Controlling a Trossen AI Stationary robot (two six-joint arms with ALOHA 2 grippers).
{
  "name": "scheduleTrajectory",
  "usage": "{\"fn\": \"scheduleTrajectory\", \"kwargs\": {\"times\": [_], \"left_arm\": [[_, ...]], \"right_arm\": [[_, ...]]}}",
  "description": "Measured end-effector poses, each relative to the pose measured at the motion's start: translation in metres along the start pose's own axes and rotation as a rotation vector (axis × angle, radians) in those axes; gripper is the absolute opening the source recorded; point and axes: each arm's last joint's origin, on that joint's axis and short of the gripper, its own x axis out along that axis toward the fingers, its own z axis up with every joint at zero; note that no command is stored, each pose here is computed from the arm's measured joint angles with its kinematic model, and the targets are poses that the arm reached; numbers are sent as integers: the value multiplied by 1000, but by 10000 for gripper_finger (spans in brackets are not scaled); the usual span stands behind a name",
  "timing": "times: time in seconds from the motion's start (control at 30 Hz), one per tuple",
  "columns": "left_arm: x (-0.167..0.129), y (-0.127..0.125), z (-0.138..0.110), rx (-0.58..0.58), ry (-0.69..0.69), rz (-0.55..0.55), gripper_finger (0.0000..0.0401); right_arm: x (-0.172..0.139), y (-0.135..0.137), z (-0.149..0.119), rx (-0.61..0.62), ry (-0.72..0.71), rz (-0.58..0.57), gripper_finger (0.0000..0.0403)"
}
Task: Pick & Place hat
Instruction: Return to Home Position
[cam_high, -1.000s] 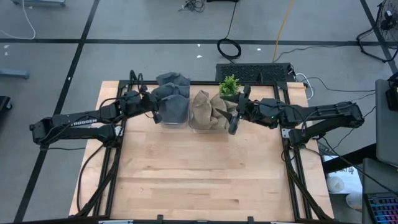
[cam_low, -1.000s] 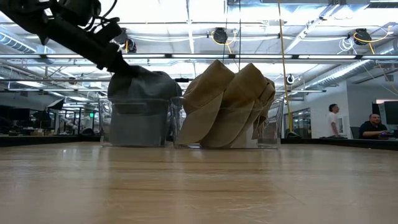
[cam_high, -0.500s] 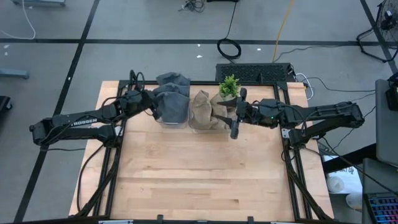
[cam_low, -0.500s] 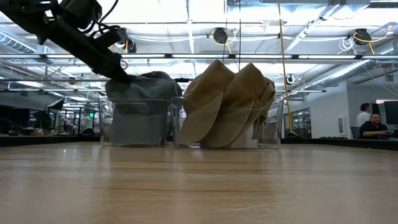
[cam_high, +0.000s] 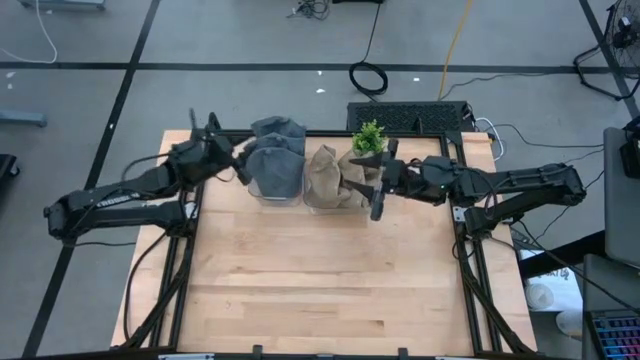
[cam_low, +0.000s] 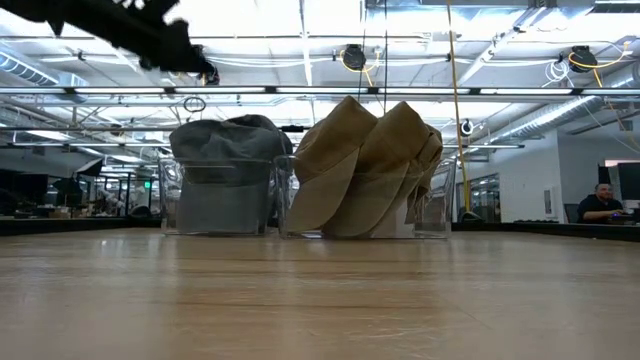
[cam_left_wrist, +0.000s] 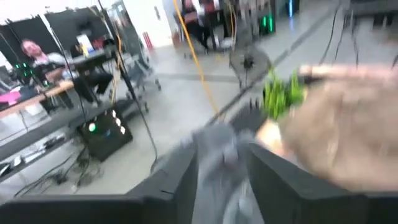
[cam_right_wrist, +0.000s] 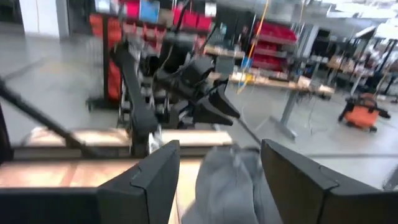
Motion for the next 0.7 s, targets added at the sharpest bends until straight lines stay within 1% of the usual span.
{"fn": "scheduleTrajectory", "kwargs": {"times": [0.1, 0.23, 0.33, 0.43, 0.53, 0.63, 0.7], "left_arm": [[-11, 5, 19, -69, -85, -27, 175], [-26, 9, 48, -155, -216, -183, 224], [-38, 12, 68, -225, -280, -280, 252], [-53, 17, 87, -308, -339, -369, 271], [-69, 23, 102, -398, -382, -457, 285], [-87, 31, 107, -520, -405, -513, 292], [-98, 35, 105, -551, -403, -520, 293]], "right_arm": [[0, -1, 7, 24, -73, -9, 213], [-1, -2, 15, 50, -147, -19, 212], [-2, -3, 17, 69, -173, -20, 212], [-3, -2, 18, 72, -179, -15, 212], [-6, 0, 21, 77, -193, -4, 212], [-11, 4, 23, 92, -197, 14, 212], [-18, 3, 25, 109, -185, 26, 212]]}}
